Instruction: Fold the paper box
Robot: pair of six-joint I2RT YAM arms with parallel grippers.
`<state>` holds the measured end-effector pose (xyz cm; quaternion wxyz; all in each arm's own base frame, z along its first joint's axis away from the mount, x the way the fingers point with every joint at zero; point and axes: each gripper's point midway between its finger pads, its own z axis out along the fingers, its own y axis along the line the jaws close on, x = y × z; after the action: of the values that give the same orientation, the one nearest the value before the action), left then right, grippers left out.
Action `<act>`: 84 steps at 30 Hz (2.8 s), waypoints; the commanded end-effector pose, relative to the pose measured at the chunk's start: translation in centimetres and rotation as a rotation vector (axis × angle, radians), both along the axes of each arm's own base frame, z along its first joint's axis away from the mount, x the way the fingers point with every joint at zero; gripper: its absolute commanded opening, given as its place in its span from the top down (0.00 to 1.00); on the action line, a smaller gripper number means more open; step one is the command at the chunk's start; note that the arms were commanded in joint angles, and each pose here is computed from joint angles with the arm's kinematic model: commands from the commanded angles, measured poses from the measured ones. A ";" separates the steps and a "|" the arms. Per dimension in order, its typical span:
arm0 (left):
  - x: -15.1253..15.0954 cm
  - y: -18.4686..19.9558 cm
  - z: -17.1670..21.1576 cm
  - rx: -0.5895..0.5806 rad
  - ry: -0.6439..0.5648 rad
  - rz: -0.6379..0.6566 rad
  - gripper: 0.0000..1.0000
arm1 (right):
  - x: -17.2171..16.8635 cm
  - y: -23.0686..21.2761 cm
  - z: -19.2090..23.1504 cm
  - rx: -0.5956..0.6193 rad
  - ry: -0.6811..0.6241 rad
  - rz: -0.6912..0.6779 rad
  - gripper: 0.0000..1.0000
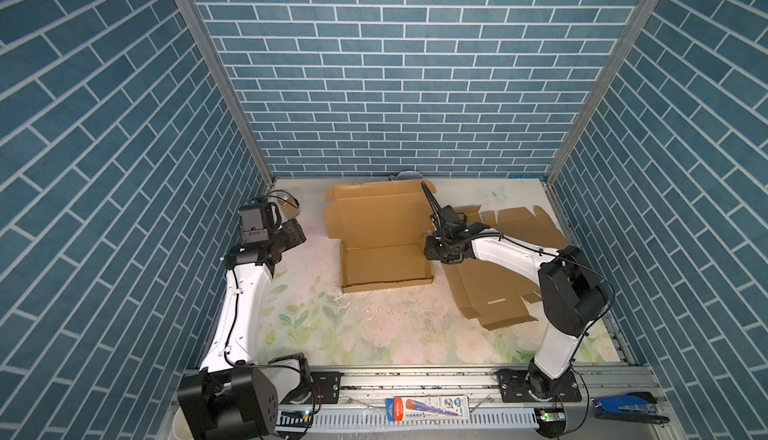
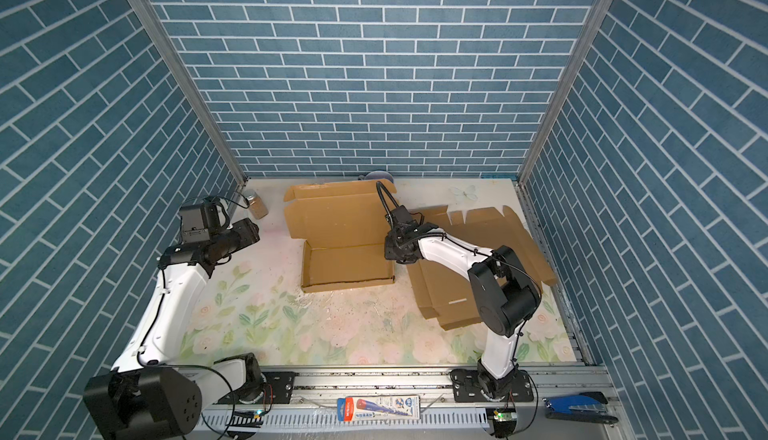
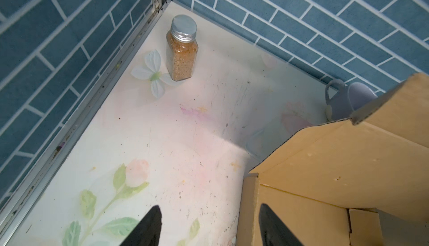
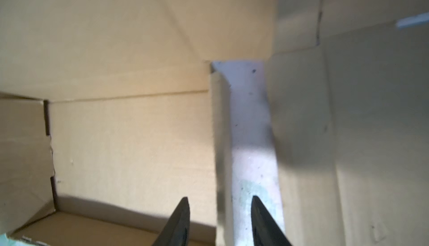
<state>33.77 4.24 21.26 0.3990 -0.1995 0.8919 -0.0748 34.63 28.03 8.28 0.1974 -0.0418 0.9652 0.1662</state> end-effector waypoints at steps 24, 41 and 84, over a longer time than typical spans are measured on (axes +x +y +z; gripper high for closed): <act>3.9 -5.1 -0.6 -0.104 -0.094 -0.368 0.30 | 3.2 -0.5 11.1 0.214 -0.136 0.323 0.45; 8.4 -7.6 -1.6 -0.113 -0.209 -0.634 0.29 | 7.8 1.1 12.5 0.219 -0.214 0.602 0.36; 9.5 -10.1 0.5 0.054 -0.401 -0.513 0.99 | 5.7 3.5 11.0 0.252 -0.569 0.228 1.00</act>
<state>42.77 -5.90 20.38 0.5053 0.0722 0.8379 -0.1931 39.65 31.62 17.25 0.3917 -0.1952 0.8519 0.2875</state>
